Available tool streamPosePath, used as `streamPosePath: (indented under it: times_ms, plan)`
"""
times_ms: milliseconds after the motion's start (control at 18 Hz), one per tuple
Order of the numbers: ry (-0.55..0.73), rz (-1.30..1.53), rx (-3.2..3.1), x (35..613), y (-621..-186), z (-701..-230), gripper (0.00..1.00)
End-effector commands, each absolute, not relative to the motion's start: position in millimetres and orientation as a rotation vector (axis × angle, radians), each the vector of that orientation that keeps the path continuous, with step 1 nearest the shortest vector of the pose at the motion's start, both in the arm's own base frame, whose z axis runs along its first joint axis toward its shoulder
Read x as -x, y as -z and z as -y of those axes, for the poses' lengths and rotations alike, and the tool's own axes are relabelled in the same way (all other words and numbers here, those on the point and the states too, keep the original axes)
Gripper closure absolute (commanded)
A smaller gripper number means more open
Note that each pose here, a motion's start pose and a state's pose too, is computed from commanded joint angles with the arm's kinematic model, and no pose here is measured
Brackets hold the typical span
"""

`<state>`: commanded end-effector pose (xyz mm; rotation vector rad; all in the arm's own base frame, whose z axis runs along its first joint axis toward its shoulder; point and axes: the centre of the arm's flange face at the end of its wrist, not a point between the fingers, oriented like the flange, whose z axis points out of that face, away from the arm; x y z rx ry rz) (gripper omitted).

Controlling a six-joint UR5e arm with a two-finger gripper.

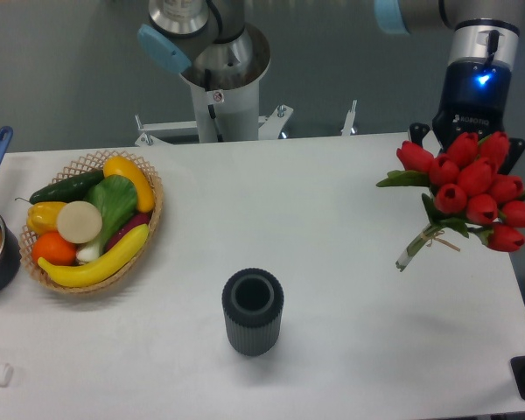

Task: Place the flowers on the table
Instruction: 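Hold the red tulip bunch in the gripper and begin moving it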

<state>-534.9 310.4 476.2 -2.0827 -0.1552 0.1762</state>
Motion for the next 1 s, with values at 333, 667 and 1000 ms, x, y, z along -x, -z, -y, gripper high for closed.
streamPosePath:
  times_ms: [333,667,1000]
  plan:
    - [-0.189,0.153,2.092,534,-477,-309,0.53]
    - [-0.226,0.176,2.137,530,-477,-306,0.53]
    - [-0.309,0.221,2.262,521,-465,-300,0.53]
